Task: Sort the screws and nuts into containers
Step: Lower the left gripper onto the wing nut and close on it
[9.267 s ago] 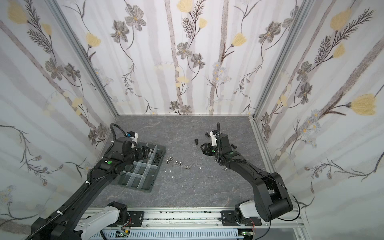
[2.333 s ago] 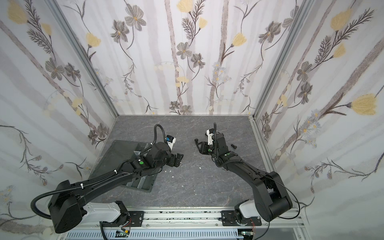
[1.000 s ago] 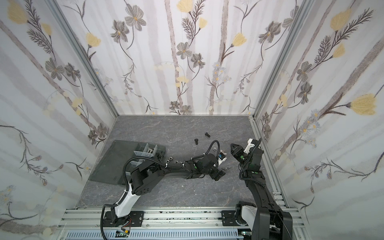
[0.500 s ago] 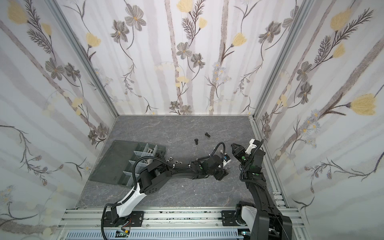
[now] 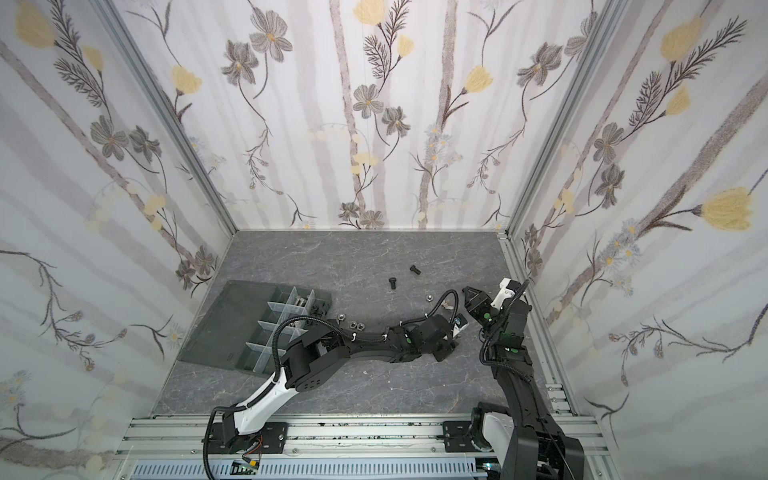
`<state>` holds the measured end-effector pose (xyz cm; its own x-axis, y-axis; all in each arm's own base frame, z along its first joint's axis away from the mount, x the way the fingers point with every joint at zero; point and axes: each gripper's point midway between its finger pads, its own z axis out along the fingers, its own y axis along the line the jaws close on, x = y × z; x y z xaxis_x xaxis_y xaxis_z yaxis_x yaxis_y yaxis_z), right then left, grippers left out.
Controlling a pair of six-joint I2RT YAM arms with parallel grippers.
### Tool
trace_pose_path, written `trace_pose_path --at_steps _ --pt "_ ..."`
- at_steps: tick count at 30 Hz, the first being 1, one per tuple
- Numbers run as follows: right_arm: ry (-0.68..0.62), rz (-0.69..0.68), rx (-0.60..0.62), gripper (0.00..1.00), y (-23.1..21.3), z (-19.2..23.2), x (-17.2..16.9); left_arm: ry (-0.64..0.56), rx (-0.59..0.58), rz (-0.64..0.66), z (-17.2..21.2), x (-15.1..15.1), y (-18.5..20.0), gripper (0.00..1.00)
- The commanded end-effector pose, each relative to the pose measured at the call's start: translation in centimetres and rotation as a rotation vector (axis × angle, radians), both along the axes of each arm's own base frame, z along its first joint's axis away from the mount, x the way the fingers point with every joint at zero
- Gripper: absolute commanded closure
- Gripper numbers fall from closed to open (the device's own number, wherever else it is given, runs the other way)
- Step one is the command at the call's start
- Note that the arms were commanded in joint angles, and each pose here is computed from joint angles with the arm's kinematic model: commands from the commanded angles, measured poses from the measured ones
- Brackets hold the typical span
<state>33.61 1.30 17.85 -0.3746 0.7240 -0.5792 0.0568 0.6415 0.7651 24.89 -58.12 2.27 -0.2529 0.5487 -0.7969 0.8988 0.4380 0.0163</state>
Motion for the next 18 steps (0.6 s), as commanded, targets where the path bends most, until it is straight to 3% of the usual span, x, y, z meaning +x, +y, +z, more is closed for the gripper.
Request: trace_pose_path --at_steps 1,6,18 --pt "-0.048 -0.002 -0.012 0.53 -0.12 1.04 0.22 -0.019 0.071 0.000 -1.48 0.13 0.83 0.66" --pt "-0.050 0.000 -0.014 0.53 -0.11 1.08 0.26 -0.026 0.078 -0.005 -1.43 0.16 0.56 0.80" --pt "-0.045 0.003 -0.018 0.53 -0.09 0.79 0.32 -0.050 0.085 0.045 -0.70 0.97 1.04 0.95"
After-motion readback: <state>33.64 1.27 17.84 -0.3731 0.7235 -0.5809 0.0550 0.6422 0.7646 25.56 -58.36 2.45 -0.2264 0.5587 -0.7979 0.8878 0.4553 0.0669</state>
